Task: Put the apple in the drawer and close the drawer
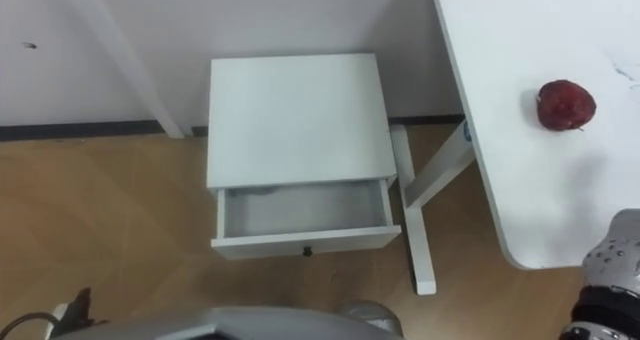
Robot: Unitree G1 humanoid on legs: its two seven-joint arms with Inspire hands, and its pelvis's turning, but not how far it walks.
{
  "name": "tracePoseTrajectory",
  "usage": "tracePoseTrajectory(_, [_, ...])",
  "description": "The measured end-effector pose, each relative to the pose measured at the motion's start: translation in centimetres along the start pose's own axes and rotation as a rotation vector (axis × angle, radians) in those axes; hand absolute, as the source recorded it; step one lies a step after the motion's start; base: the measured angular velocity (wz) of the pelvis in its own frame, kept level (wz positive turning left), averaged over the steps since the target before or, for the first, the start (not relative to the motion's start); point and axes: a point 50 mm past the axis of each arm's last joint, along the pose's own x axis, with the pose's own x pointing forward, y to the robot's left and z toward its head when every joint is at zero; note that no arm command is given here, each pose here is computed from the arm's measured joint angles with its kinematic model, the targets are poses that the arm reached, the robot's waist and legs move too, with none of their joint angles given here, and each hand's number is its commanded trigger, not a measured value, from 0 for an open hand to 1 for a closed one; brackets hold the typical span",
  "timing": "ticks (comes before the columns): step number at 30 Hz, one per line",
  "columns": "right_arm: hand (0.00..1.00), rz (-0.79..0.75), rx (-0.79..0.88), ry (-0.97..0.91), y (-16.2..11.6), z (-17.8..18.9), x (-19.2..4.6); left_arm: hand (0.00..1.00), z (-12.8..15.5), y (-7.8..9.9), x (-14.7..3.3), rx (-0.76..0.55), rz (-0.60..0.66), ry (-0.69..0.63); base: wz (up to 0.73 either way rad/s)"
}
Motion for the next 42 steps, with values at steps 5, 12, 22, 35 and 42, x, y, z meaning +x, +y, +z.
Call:
tracePoseTrajectory(5, [0.0,0.19,-0.2,-0.045,1.8,-0.6,-0.8,0.0,0.1,0.0,0.0,0.04,-0.021,-0.012,-0.04])
tracePoseTrajectory(12, [0.0,0.344,-0.347,-0.097,3.0,-1.0,-1.5,0.0,0.0,0.4,0.0,0.048,-0.04,-0.012,0.0])
tracePoseTrajectory(22, [0.0,0.608,-0.559,-0.104,4.4,-2.5,-2.4,0.0,-0.2,0.4,0.0,0.078,-0.047,-0.011,0.0])
tracePoseTrajectory(35, [0.0,0.823,-0.781,-0.073,4.4,-4.4,-3.1,0.0,-0.3,0.4,0.0,0.084,-0.059,-0.005,0.01])
tracePoseTrajectory(42, [0.0,0.87,-0.791,-0.081,5.6,-4.4,-3.3,0.0,-0.2,0.4,0.0,0.081,-0.063,-0.009,0.0])
